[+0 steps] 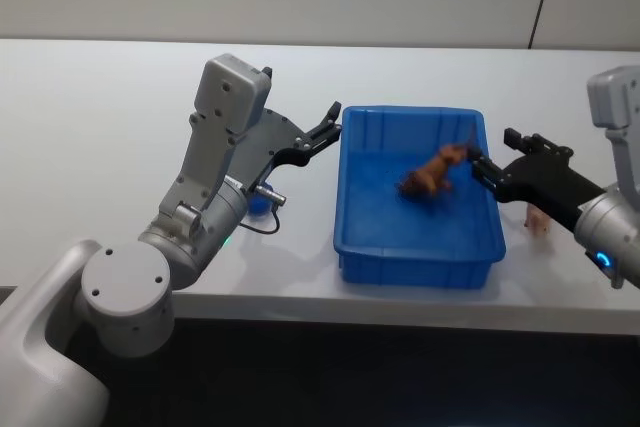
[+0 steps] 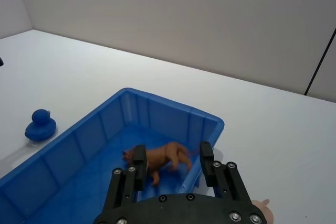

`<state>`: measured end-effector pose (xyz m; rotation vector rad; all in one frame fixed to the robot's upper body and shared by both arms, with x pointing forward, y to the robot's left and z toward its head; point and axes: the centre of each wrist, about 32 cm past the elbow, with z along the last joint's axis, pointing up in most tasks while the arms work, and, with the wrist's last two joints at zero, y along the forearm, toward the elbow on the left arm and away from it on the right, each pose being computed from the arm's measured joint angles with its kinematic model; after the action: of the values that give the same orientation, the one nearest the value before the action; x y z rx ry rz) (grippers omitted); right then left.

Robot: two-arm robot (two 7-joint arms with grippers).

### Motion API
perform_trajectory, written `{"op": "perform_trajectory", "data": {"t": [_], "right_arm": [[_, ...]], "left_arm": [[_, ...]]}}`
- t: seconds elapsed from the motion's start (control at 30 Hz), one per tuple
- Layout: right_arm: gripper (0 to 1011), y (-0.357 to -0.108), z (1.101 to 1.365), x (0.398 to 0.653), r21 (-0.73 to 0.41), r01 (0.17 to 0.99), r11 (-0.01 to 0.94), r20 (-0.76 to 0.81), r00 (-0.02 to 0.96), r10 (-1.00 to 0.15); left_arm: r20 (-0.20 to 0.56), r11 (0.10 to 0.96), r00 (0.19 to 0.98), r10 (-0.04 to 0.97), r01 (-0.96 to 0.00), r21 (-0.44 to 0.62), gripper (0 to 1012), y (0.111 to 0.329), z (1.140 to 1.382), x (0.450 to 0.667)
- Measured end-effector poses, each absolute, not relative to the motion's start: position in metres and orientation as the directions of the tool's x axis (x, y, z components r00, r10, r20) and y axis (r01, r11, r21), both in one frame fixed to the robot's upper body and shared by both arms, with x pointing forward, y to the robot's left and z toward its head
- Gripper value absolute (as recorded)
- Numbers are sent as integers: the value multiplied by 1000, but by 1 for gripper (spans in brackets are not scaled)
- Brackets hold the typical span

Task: Pick up the two dolls from the table and place them into the box.

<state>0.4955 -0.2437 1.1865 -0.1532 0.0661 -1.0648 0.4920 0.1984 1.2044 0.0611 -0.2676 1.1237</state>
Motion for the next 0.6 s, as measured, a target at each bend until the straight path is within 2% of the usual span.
{"op": "perform_trajectory", "data": {"t": [0.13,0.23,0.27,0.3,0.5,0.6], "right_arm": [[663,-242,1187,497,-154,868,473,23,482,-876],[783,-243,1188,497,-143,872,468,30,477,-878],[783,-243,1188,497,-143,872,468,30,477,-878],[841,-243,1188,497,-138,874,465,33,474,-880],[999,-249,1189,494,-118,890,441,46,449,-892],[1001,-254,1189,490,-114,898,425,50,432,-900]], "left_arm": [[243,434,404,882,-897,-86,1001,198,1204,492],[242,434,404,882,-897,-86,1001,198,1204,492],[243,434,404,882,-897,-86,1001,198,1204,492],[243,434,404,882,-897,-86,1001,198,1204,492],[242,434,404,882,-897,-86,1001,198,1204,492],[242,434,404,882,-897,-86,1001,198,1204,492]]}}
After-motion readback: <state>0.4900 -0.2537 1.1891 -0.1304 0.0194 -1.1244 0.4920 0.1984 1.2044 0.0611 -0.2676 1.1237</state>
